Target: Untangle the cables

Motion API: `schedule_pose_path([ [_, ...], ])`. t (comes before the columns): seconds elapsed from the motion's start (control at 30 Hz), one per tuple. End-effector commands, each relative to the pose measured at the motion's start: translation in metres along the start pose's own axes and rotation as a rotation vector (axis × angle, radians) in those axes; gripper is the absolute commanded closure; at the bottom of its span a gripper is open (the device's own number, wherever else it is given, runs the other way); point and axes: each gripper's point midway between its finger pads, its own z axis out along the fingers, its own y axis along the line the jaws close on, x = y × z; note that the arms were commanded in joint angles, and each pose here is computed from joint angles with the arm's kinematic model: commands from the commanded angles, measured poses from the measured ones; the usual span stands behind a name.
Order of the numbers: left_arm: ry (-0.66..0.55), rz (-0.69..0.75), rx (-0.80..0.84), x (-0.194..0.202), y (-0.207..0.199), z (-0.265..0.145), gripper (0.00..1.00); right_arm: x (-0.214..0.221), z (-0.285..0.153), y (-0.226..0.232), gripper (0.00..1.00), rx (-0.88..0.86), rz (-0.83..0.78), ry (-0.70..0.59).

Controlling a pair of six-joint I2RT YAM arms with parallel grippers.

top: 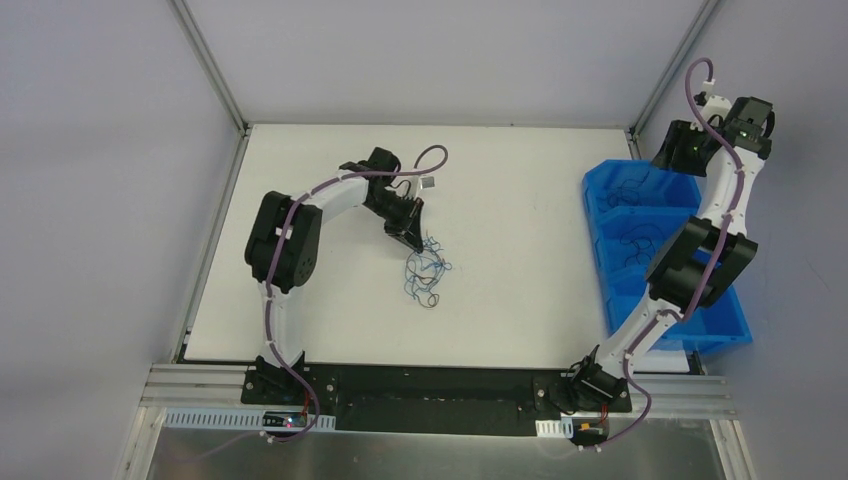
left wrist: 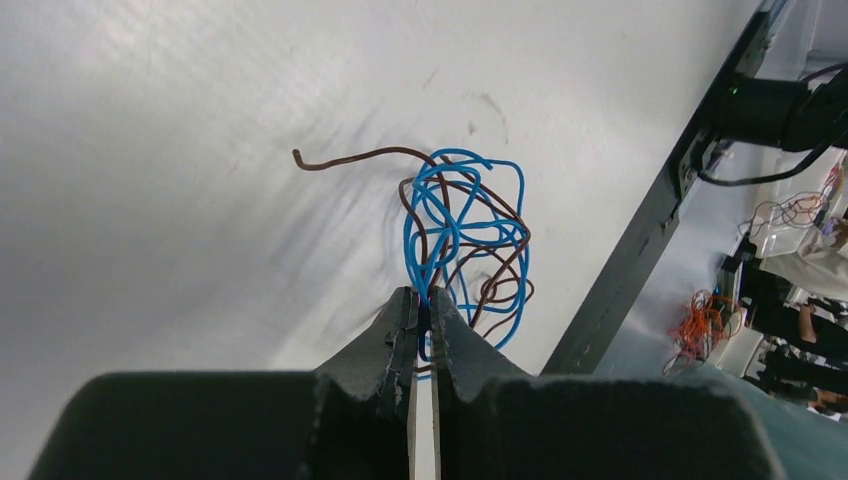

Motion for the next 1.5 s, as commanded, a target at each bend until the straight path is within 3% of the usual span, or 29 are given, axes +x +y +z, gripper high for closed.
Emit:
schedule_pose_path([
  [0.0, -0.087, -0.052, 0.08, -0.033, -0.02, 0.009, 1.0, -0.024, -0.052, 0.028, 0.41, -0.044, -0.01, -0.061],
  [0.13, -0.161, -0.127, 0.12, -0.045, -0.024, 0.01, 1.0, -0.027, -0.073, 0.076, 0.32, -0.174, 0.042, -0.08],
  [0.2, -0.212, -0.232, 0.155, -0.048, -0.022, 0.012, 1.0, -0.01, -0.075, 0.116, 0.31, -0.284, 0.081, -0.034],
  [0.33, -0.287, -0.416, 0.199, -0.05, -0.013, 0.019, 1.0, 0.052, -0.07, 0.21, 0.29, -0.461, 0.028, 0.123],
  [0.53, -0.333, -0.676, 0.182, -0.036, 0.011, 0.031, 1.0, 0.138, -0.064, 0.302, 0.3, -0.633, -0.023, 0.362],
  [0.73, -0.326, -0.771, 0.15, -0.022, 0.022, 0.038, 1.0, 0.211, -0.061, 0.372, 0.34, -0.697, -0.073, 0.514],
  [0.97, -0.317, -0.769, 0.115, -0.007, 0.023, 0.037, 1.0, 0.274, -0.055, 0.411, 0.4, -0.688, -0.246, 0.559],
  [1.33, -0.309, -0.687, 0.1, -0.006, 0.018, 0.03, 1.0, 0.332, -0.032, 0.403, 0.46, -0.611, -0.384, 0.656],
  [1.4, -0.306, -0.681, 0.095, -0.005, 0.018, 0.029, 1.0, 0.339, -0.037, 0.401, 0.59, -0.629, -0.384, 0.686],
  [1.47, -0.302, -0.677, 0.088, -0.004, 0.02, 0.027, 1.0, 0.341, -0.04, 0.397, 0.84, -0.638, -0.413, 0.695],
])
